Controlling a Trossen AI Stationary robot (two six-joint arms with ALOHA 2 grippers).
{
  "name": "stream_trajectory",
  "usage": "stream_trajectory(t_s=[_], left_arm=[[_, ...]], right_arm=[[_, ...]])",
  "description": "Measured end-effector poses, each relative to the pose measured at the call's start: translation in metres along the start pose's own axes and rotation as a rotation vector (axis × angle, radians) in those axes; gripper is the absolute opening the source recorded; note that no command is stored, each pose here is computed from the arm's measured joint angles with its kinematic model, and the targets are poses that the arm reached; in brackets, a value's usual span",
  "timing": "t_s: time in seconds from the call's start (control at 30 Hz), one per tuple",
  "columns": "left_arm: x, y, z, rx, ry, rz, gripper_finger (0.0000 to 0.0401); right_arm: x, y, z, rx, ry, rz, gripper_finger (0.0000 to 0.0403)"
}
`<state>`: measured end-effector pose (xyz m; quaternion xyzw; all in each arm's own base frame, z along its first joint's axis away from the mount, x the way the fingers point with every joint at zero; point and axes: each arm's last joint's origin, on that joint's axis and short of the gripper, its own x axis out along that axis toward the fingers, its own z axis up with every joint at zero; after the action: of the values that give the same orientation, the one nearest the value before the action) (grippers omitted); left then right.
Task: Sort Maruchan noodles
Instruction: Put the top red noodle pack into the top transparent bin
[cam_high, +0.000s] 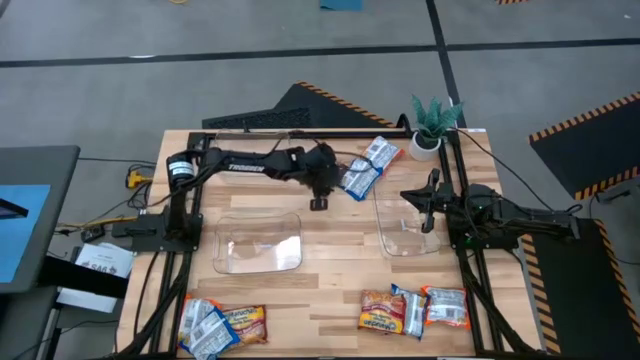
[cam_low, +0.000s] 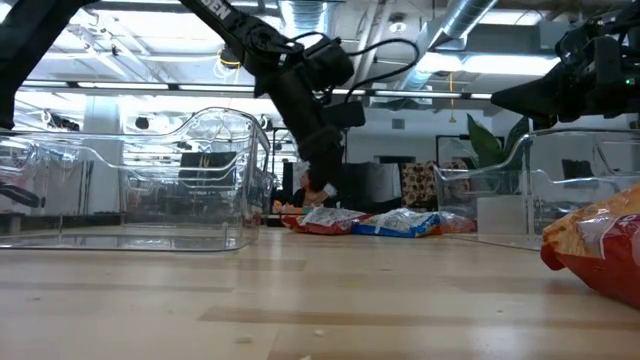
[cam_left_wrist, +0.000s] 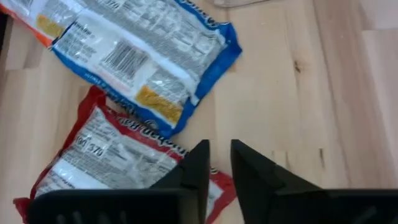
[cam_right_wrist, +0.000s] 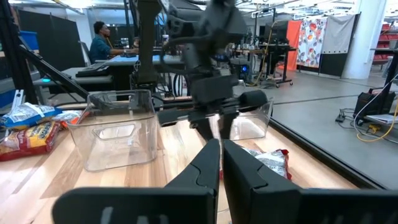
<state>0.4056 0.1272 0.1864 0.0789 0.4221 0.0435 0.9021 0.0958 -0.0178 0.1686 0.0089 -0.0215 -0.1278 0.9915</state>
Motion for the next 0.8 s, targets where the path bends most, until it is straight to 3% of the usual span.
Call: stream_trajectory(t_s=[0.4, 0.8], left_arm=[[-0.001, 0.03, -0.009, -0.038, -0.027, 0.031, 0.0181], [0.001, 0.039, -0.02, -0.114, 0.036, 0.057, 0.0197]], right_arm=[[0.0, 0.0, 0.0, 0.0, 0.0, 0.0, 0.0043], [0.0, 0.0, 0.0, 0.0, 0.001, 0.0, 0.0043]])
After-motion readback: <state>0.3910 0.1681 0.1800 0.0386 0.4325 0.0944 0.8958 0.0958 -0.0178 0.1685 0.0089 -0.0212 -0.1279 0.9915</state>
